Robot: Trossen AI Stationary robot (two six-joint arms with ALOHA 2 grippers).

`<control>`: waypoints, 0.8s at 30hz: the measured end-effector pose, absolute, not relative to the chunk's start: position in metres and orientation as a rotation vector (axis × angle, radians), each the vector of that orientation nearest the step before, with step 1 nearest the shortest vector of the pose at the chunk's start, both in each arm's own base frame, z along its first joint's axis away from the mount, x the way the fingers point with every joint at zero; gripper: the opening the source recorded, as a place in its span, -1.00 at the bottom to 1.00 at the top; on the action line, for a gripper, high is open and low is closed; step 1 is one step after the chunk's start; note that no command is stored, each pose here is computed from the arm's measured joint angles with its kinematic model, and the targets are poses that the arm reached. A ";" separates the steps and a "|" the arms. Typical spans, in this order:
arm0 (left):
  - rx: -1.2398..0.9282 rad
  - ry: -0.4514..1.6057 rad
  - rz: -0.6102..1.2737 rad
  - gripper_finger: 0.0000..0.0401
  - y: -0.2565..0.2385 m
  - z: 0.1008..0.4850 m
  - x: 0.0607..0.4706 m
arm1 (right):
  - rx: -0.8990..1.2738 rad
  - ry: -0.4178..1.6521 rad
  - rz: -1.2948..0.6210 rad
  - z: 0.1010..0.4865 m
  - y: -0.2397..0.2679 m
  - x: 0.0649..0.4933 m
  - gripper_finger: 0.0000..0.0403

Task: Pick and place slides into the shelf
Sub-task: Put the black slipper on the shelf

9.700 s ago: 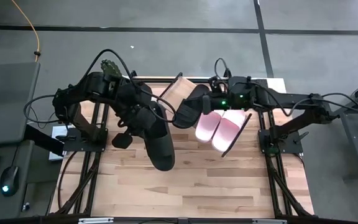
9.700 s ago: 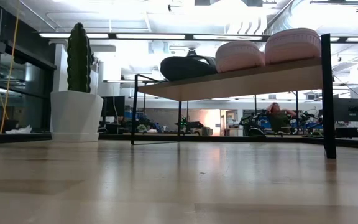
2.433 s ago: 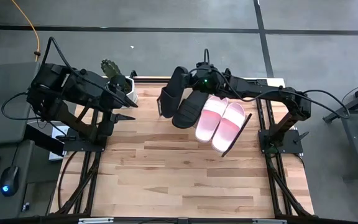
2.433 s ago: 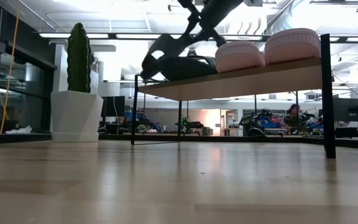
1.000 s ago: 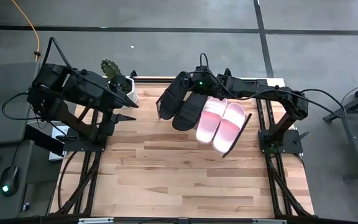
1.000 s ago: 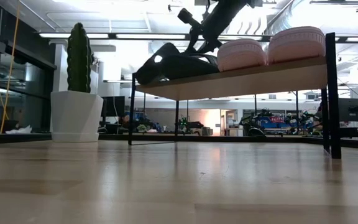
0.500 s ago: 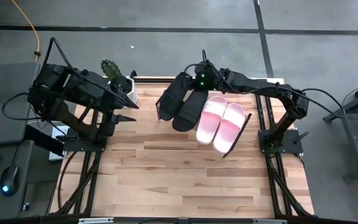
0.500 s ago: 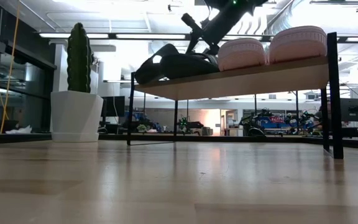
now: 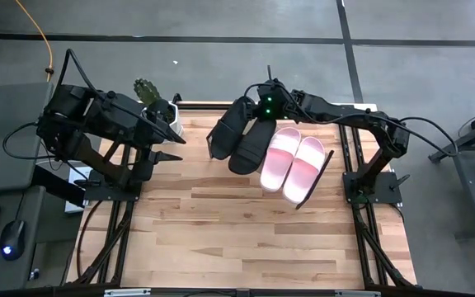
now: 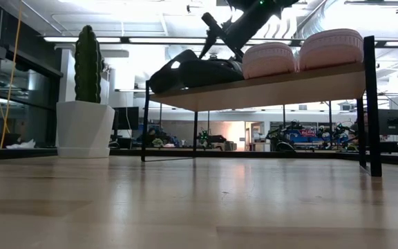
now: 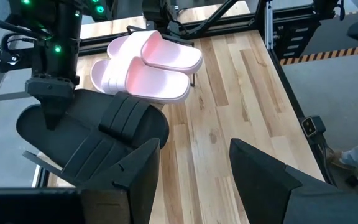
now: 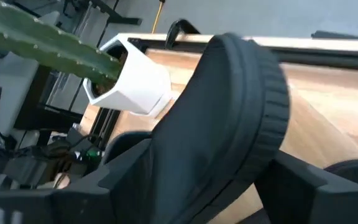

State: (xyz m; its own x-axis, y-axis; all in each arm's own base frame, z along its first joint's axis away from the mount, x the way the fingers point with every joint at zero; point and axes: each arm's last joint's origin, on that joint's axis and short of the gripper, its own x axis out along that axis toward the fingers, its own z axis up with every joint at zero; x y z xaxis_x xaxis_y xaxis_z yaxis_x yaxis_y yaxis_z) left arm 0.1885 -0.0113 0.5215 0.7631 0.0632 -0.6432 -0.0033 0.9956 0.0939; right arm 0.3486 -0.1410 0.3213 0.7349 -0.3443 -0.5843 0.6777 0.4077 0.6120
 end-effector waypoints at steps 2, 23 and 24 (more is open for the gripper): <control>0.089 0.702 0.036 -0.08 -0.011 0.521 0.189 | 0.960 0.417 -0.658 0.320 -0.141 0.348 0.26; 0.080 0.704 0.037 -0.08 -0.011 0.521 0.188 | 1.073 0.586 -0.508 0.324 -0.144 0.336 0.29; 0.080 0.703 0.037 -0.08 -0.011 0.521 0.188 | 1.067 0.572 -0.490 0.328 -0.141 0.338 0.29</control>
State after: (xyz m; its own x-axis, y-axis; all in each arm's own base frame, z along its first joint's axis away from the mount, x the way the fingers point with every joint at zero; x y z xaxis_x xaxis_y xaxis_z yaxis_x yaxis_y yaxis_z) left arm 0.1884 -0.0114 0.5214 0.7621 0.0611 -0.6445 -0.0069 0.9962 0.0864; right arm 0.3381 -0.1408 0.3283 0.7546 -0.0978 -0.6488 0.6261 0.4032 0.6674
